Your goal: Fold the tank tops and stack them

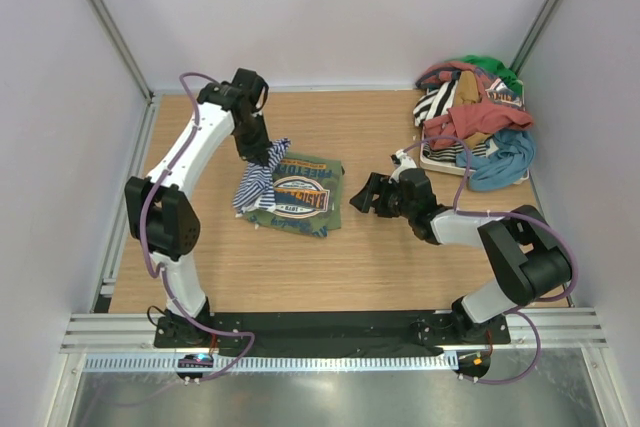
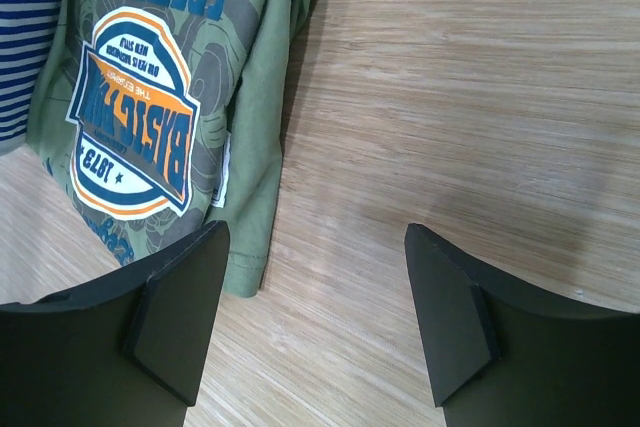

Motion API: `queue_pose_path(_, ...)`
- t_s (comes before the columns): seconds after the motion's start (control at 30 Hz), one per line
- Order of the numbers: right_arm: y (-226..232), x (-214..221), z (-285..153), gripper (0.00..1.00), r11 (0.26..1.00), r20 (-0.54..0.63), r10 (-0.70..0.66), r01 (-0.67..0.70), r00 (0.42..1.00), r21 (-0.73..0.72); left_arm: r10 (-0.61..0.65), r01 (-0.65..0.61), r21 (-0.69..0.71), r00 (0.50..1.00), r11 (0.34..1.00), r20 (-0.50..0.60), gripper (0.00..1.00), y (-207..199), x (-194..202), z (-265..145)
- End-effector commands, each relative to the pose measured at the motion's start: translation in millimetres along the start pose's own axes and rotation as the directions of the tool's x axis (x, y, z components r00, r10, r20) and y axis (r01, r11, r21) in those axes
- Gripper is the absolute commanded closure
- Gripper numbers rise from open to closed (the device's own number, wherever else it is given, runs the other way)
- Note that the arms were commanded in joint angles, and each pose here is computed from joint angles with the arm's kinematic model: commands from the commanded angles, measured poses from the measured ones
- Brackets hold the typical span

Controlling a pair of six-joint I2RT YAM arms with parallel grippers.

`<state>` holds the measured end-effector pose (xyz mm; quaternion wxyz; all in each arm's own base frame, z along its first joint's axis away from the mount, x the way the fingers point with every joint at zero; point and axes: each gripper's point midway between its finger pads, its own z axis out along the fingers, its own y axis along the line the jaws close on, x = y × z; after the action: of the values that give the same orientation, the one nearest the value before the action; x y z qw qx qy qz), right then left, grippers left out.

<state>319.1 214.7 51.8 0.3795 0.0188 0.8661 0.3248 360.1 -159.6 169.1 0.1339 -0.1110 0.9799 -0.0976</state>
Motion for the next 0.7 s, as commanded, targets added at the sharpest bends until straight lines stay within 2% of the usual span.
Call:
queue_pose_path(0.0,14,-27,0,0.23,0.999,0.079,-0.038,0.041,0.996,-0.029,-0.019,0.020,-0.019,0.999,1.000,0.046,1.00,-2,-10,-16)
queue_pose_path(0.5,14,-27,0,0.23,0.999,0.080,-0.038,0.040,0.996,-0.026,-0.006,0.007,-0.012,0.994,1.000,0.109,1.00,-10,-15,-41)
queue_pose_path(0.67,13,-27,0,0.23,0.999,0.077,-0.037,0.039,0.996,-0.024,0.013,-0.011,-0.015,0.997,1.000,0.076,1.00,-22,-4,-31)
